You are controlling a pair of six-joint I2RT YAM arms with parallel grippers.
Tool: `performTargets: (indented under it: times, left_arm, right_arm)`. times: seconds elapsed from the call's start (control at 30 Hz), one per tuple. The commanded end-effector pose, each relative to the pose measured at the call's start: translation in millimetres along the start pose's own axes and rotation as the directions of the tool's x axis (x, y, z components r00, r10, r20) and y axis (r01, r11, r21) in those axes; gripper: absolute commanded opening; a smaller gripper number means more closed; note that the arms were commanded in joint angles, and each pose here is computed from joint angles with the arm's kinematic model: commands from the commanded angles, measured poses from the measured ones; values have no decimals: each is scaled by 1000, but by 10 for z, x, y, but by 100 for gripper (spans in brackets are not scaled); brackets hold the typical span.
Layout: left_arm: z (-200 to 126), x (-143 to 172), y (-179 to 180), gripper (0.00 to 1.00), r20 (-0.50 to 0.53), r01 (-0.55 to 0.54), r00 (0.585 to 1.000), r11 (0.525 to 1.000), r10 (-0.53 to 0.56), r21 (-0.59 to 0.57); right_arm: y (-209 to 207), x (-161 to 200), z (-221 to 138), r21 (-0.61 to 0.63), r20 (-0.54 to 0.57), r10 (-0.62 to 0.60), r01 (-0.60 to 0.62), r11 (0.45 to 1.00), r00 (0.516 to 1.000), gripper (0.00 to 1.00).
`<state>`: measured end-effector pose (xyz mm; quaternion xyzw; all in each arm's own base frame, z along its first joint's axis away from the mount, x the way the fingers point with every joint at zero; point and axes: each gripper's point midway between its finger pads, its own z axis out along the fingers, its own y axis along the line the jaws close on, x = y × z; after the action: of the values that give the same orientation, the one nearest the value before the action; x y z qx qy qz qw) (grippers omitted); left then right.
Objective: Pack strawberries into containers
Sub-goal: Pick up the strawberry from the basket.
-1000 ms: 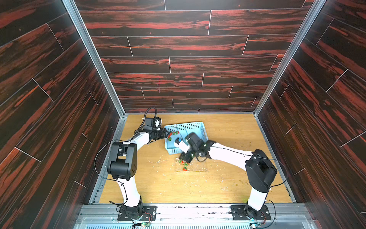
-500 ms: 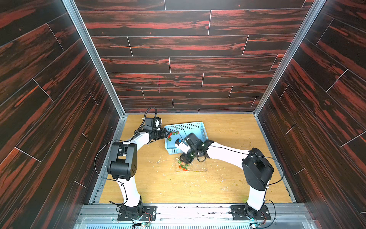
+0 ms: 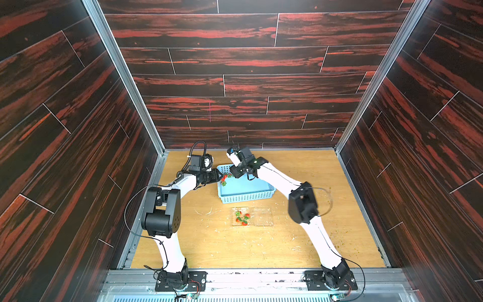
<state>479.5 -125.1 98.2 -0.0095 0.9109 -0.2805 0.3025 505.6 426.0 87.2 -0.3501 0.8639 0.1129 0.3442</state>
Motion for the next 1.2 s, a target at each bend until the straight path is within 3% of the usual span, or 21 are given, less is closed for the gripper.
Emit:
performTargets:
  times: [0.0,0.33,0.57,0.7,0.97,1.17]
  left_arm:
    - [-137,-160,-166,42,34,-31,999,999,30,29]
    - [-130,-139,-172,41,25,-35,999,999,35,34]
    - [-139,-153,-183,41,21,-42,999,999,41,33]
    - [-127,-145,-181,41,17,-38,999,999,37,36]
    - [-82,-108,-178,41,6,-34,999,998,33,44]
    - [-7,-56,-148,41,-7,-20,1000,999,20,51]
  right_arm:
    - [17,162,104,3,-82,34,-34,999,996,58]
    - [-88,331,477,-61,-78,201,-206,977,977,66]
    - [-129,246,500,-192,-70,322,-330,924,944,68]
    - [-114,260,506,-210,-78,325,-334,919,943,68]
    - [-23,200,509,-267,-72,339,-345,900,938,55]
    - [31,198,524,-301,-83,362,-370,879,929,51]
